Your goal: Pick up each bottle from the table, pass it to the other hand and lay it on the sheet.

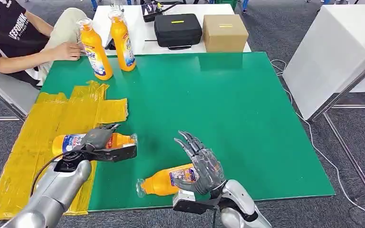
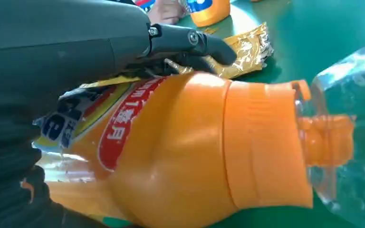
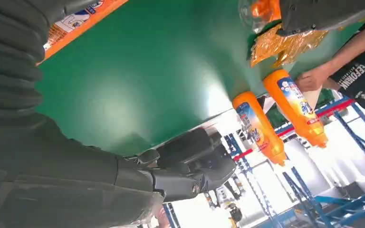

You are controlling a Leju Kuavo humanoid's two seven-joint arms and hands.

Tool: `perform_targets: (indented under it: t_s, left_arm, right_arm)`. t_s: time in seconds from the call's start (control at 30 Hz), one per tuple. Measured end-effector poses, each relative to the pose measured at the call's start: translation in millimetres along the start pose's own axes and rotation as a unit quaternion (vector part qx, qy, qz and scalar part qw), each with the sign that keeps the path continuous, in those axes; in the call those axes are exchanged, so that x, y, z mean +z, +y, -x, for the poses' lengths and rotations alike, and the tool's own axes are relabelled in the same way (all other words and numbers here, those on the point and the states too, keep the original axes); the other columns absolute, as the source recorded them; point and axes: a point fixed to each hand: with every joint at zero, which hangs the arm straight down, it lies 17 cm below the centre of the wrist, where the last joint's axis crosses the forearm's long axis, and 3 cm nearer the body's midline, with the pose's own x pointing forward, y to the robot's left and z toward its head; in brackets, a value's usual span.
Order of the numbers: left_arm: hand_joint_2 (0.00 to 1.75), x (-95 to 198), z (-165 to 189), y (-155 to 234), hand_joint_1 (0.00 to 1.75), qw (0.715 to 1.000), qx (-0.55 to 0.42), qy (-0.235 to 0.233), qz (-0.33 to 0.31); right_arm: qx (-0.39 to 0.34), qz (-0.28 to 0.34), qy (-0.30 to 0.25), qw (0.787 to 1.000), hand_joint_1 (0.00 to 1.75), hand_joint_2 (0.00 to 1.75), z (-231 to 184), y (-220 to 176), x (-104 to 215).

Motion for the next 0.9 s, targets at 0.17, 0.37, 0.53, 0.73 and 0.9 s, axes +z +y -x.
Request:
perform_targets:
  t_s: [0.17,0.37,0.53,0.73,0.9]
  left_arm:
    - [1.75,-1.5,0.6,-1.3,0.00,1.000,-0.002,0.002,0.005]
    - [1.75,-2.5,1.3,-1.3,0.00,1.000,-0.002,0.003,0.008]
    - [1.75,-2.9,2.0,-1.7,0.00,1.000,-0.001,0.005,0.009]
    - [1.75,-2.6,2.7,-2.4,0.00,1.000,0.002,0.008,0.010]
    - [0.00,-0.3,-5.3,3.8,0.00,1.000,0.011,-0.004,0.001]
  right_arm:
    - [-0.001,-0.003,0.003,1.000,0.00,1.75,0.7,1.1,-0.2]
    - [-0.001,-0.003,0.004,1.000,0.00,1.75,0.8,1.3,-0.2]
    - [-0.001,-0.003,0.003,1.000,0.00,1.75,0.6,1.1,-0.9]
    - [-0.002,-0.006,0.003,1.000,0.00,1.75,1.0,1.3,-2.1]
    - [-0.002,-0.006,0.005,1.000,0.00,1.75,2.3,1.5,-1.1]
